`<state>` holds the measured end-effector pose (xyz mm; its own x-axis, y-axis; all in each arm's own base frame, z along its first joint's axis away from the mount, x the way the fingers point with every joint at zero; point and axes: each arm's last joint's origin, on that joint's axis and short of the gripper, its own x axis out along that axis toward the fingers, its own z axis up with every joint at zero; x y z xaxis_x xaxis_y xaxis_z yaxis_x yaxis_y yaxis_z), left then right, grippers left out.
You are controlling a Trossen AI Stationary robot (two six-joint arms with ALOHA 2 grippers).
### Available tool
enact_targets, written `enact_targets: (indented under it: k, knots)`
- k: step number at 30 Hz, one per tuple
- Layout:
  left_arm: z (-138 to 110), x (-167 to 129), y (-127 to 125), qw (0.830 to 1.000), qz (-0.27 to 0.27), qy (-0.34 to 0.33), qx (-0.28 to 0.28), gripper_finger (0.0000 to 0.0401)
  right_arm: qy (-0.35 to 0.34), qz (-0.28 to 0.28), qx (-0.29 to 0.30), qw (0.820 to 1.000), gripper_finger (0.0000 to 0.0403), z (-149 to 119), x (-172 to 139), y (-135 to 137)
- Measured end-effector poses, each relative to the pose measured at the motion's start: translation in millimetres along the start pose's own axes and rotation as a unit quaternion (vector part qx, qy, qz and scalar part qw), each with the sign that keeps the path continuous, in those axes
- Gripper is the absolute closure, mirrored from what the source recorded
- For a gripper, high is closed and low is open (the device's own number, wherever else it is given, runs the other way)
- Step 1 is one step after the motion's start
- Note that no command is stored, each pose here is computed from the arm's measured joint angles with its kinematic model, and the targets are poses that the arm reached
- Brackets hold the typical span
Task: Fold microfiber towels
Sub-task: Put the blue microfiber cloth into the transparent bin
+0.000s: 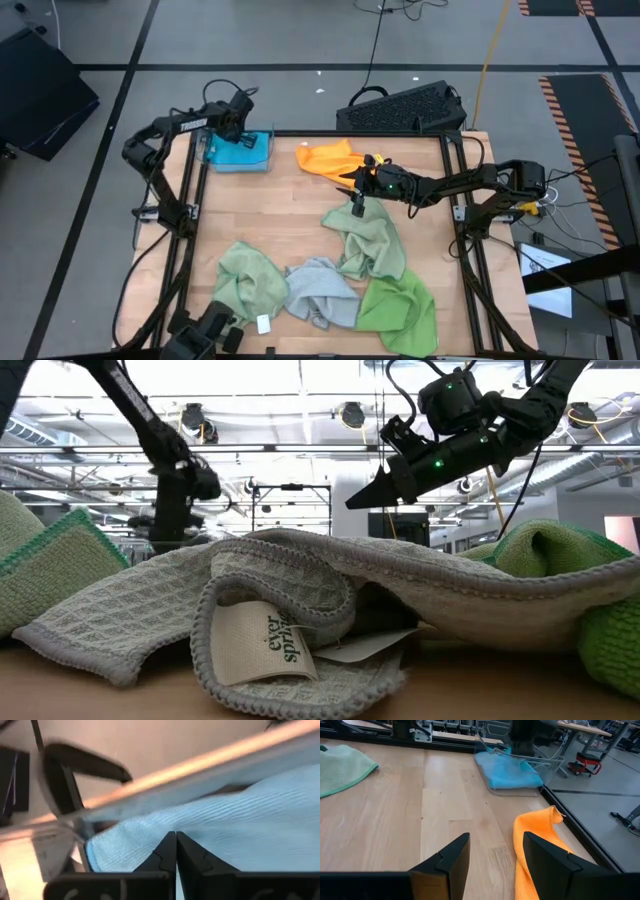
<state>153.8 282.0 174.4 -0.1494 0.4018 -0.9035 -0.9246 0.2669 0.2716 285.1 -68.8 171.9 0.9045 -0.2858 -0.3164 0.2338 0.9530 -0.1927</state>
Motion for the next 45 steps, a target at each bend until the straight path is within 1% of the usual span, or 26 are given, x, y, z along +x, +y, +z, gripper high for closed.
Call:
enact_targets:
  k: [3,4,7,9,10,13,17,20,23,26,28,31,34,37,39,42,45]
  knots:
    - [0,-21,-6,0.999,-0.013,-0.035,-0.004,0.0396,0.002,0.000,0.001,1.000,0.0227,0,0,0]
    - [1,-25,-10,0.999,-0.025,-0.045,-0.002,0.0398,0.002,0.000,0.001,1.000,0.0227,0,0,0]
    - [4,-27,-25,0.995,-0.069,-0.069,0.018,0.0395,0.002,0.000,0.001,1.000,0.0227,0,0,0]
    - [9,-21,-36,0.992,-0.086,-0.087,0.029,0.0393,0.002,0.000,0.002,1.000,0.0227,0,0,0]
    - [9,-17,-40,0.992,-0.089,-0.085,0.033,0.0394,0.002,0.000,0.002,1.000,0.0227,0,0,0]
    - [8,-1,-45,0.993,-0.085,-0.068,0.035,0.0398,0.003,0.000,0.007,1.000,0.0227,-1,0,0]
    - [6,20,-48,0.995,-0.086,-0.035,0.037,0.0392,0.006,0.001,0.009,1.000,0.0227,-1,0,0]
    - [5,25,-49,0.995,-0.084,-0.029,0.039,0.0391,0.006,0.001,0.008,1.000,0.0227,-1,0,0]
    - [5,23,-49,0.995,-0.085,-0.030,0.047,0.0398,0.006,0.001,0.006,1.000,0.0227,-1,0,0]
    - [2,9,-43,0.995,-0.084,-0.029,0.048,0.0394,0.006,0.001,0.004,1.000,0.0227,-1,0,0]
    - [3,-5,-38,0.995,-0.082,-0.044,0.042,0.0389,0.006,0.001,0.003,1.000,0.0227,-1,0,0]
    - [0,-22,-29,0.997,-0.060,-0.046,0.030,0.0390,0.006,0.001,0.003,1.000,0.0227,-1,0,0]
    - [-6,-31,-22,0.999,-0.034,-0.032,0.011,0.0398,0.008,0.001,0.001,1.000,0.0227,-2,0,0]
    - [-9,-28,-17,1.000,0.000,-0.014,-0.001,0.0393,0.008,0.001,0.001,1.000,0.0227,-2,0,0]
    - [-11,-20,-12,1.000,0.016,-0.006,-0.009,0.0391,0.010,0.002,0.001,1.000,0.0227,-2,0,0]
    - [-16,-5,-4,0.999,0.027,0.021,-0.017,0.0397,0.015,0.003,0.001,1.000,0.0227,-3,0,0]
    - [-16,4,3,0.999,0.030,0.010,-0.034,0.0396,0.019,0.003,0.000,1.000,0.0227,-4,0,1]
